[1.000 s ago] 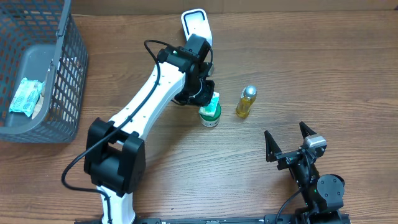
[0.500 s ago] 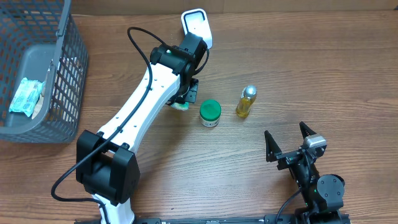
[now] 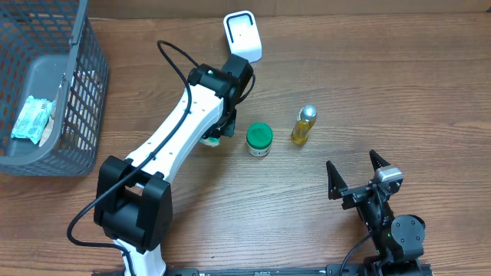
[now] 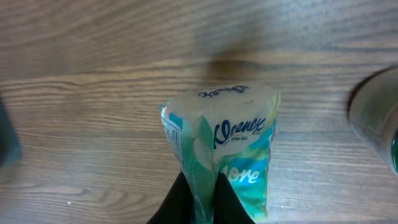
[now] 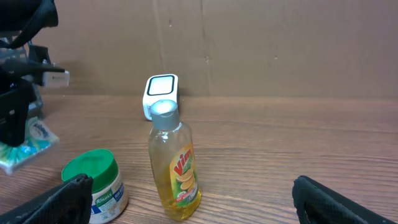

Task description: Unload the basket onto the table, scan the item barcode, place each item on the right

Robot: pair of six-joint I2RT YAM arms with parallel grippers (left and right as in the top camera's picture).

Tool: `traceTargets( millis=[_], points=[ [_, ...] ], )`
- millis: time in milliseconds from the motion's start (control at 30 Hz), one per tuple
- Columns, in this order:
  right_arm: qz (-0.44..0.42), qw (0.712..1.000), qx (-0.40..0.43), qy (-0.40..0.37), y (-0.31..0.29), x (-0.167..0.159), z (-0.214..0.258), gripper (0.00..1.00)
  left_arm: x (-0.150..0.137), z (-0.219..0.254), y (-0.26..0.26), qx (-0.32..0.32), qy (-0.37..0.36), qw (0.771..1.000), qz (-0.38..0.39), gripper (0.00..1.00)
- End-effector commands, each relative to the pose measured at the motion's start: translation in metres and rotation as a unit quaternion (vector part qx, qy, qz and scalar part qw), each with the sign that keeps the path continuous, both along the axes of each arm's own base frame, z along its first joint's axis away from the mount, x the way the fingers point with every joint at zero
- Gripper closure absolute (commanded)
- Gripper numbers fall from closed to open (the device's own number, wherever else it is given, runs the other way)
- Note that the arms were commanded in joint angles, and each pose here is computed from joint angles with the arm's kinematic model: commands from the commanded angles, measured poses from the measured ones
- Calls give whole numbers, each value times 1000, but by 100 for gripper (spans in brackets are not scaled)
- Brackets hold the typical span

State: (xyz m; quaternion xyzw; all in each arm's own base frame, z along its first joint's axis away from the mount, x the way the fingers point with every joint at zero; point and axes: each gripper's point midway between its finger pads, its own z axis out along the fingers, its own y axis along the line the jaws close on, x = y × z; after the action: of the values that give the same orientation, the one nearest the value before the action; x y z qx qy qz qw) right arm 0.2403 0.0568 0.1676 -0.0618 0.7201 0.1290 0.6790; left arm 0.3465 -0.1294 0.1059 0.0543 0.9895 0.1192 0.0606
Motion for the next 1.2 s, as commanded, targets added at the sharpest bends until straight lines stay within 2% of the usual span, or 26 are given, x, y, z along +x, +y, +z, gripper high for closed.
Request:
traceTargets(
  millis=[0,900,1167],
  points=[
    [-4,1000,1,-1,-1,1,-1,0,-5,3,-12,-38,5,999,10,95],
    [-4,1000,1,-1,-1,1,-1,0,-8,2,-14,-39,5,999,26,96],
    [-4,1000,1,-1,-1,1,-1,0,-16,-9,4,16,-6,998,58,96]
  ],
)
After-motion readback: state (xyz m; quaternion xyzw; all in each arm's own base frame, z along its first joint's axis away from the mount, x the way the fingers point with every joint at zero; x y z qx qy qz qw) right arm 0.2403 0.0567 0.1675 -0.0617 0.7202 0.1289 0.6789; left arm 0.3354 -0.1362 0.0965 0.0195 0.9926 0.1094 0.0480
